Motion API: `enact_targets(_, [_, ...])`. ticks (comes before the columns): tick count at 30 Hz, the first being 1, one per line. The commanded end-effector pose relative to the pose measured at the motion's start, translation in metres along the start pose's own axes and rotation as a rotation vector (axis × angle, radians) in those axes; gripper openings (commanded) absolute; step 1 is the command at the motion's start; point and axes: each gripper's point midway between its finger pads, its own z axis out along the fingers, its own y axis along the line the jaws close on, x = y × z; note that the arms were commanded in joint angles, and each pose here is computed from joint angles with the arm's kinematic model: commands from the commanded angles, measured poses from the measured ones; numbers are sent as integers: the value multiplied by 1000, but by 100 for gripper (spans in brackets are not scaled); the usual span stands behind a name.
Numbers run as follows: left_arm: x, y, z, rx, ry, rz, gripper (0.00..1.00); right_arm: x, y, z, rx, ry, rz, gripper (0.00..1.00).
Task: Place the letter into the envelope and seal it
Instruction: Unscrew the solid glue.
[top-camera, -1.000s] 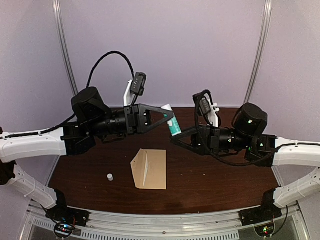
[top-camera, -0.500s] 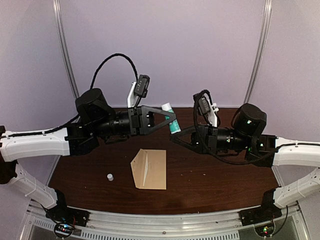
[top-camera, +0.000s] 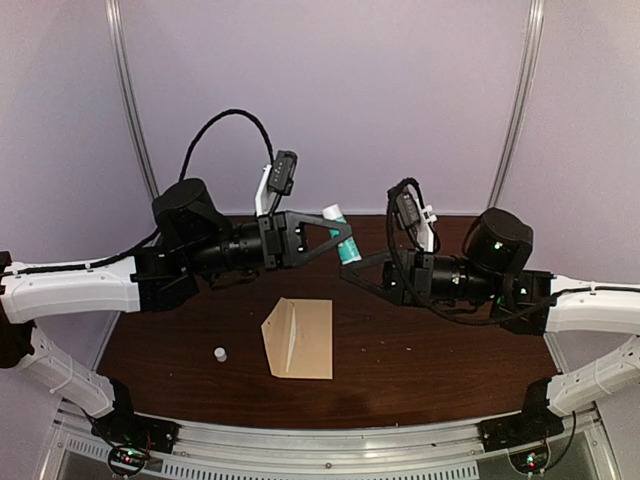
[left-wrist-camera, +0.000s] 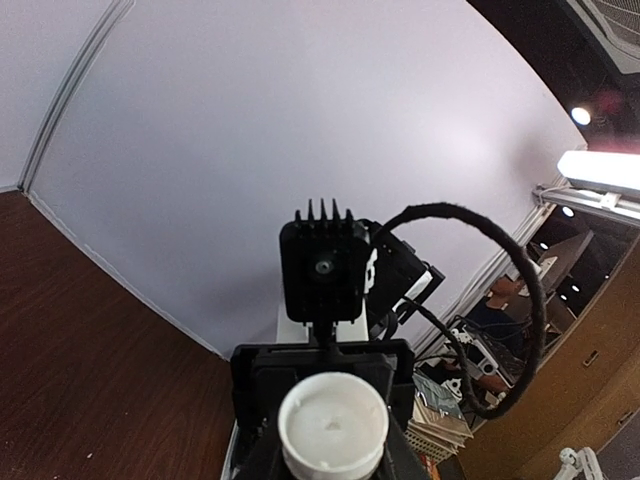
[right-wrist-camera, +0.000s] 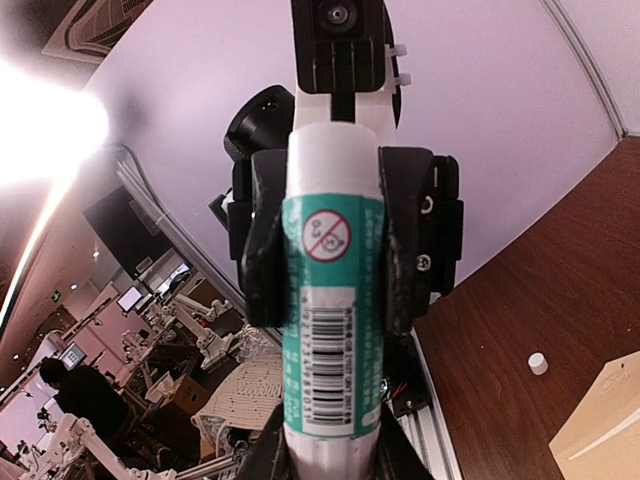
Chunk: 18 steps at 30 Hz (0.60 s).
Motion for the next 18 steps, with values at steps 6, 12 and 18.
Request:
enact_targets(6, [6, -34, -9, 145, 43, 117, 0, -22, 60, -14, -285, -56, 44, 12])
enact_targets(12, [-3, -21, -13, 47, -2, 109, 0, -15, 29, -8, -89, -14, 18, 45])
enact_targets(18, [-26, 28, -40, -335, -108, 54, 3, 0, -25, -33, 278, 64, -89, 83])
